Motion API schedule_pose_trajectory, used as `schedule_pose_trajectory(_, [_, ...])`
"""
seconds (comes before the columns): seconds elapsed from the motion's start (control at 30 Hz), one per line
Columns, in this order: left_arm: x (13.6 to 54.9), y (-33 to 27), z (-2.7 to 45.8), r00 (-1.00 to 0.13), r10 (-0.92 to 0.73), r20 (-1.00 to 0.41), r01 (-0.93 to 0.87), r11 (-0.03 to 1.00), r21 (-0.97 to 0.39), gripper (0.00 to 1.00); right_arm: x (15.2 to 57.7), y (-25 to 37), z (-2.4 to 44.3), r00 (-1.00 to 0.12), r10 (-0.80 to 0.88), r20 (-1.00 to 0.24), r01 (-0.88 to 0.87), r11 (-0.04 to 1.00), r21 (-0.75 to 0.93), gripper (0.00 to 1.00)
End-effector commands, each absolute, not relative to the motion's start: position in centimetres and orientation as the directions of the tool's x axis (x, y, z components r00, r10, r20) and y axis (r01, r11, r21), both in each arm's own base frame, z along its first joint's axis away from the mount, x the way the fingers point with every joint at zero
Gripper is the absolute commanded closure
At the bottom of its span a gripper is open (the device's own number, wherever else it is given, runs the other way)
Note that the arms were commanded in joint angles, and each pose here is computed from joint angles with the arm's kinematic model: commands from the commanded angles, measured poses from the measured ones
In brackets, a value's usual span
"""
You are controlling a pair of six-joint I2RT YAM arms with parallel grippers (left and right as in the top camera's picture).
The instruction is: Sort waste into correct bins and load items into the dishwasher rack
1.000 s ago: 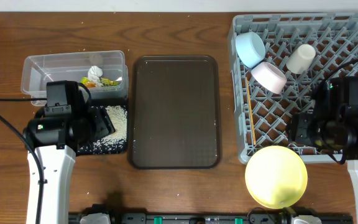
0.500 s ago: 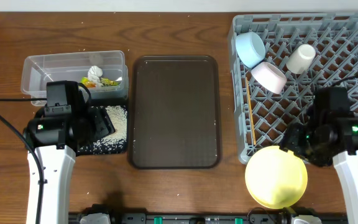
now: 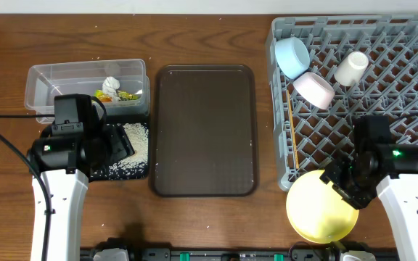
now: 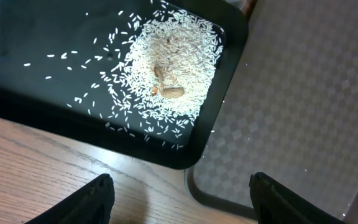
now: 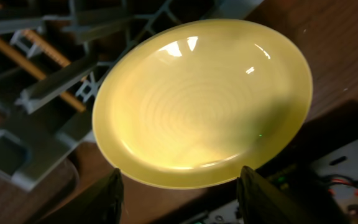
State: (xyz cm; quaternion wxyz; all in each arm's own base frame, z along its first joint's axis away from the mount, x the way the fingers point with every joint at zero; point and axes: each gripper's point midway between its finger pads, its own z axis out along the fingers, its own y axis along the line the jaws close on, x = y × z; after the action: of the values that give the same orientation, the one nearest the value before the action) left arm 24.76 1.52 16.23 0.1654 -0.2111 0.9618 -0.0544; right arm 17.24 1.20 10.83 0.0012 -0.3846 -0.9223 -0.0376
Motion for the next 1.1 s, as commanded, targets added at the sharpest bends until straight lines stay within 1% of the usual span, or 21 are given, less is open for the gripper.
schedule_pose_trajectory(0.0, [24.5, 1.7, 16.0, -0.854, -0.437, -0.283, -0.405, 0.899, -0.169, 0.28, 16.6, 1.1, 9.5, -0.624, 0.780, 0.046, 0.781, 0.623, 0.040, 0.43])
schedule_pose_trajectory(0.1, [24.5, 1.7, 16.0, -0.854, -0.437, -0.283, -0.405, 0.899, -0.169, 0.27, 16.6, 1.3, 8.4, -0.599, 0.799, 0.055, 0.801, 0.597, 0.049, 0.44])
schedule_pose_trajectory(0.33, [24.5, 1.7, 16.0, -0.854, -0.437, -0.283, -0.405, 0.899, -0.169, 0.28, 18.7, 3.4, 7.1, -0.573, 0.813, 0.105, 0.813, 0.548, 0.197, 0.44])
schedule_pose_trajectory(0.67, [24.5, 1.7, 16.0, -0.854, -0.437, -0.282, -0.405, 0.899, -0.169, 0.27, 19.3, 3.0, 6.6, -0.503, 0.860, 0.084, 0.854, 0.481, 0.198, 0.47])
schedule_pose_trajectory(0.77, [24.5, 1.7, 16.0, -0.854, -0.437, -0.282, -0.405, 0.899, -0.169, 0.28, 19.3, 2.9, 6.5, -0.504, 0.860, 0.080, 0.854, 0.482, 0.195, 0.48])
schedule_pose_trajectory(0.97, [24.5, 1.7, 16.0, -0.854, -0.437, -0.282, -0.405, 0.899, -0.169, 0.27, 17.7, 0.9, 6.3, -0.497, 0.868, 0.014, 0.865, 0.494, 0.086, 0.48])
schedule_pose_trajectory(1.0, [24.5, 1.7, 16.0, -0.854, -0.437, -0.282, -0.405, 0.899, -0.169, 0.28, 17.8, 0.8, 6.3, -0.518, 0.856, 0.007, 0.853, 0.515, 0.086, 0.48])
schedule_pose_trajectory(1.07, [24.5, 1.7, 16.0, -0.854, -0.437, -0.282, -0.405, 0.899, -0.169, 0.28, 18.0, 0.8, 6.6, -0.594, 0.804, -0.010, 0.800, 0.592, 0.097, 0.47])
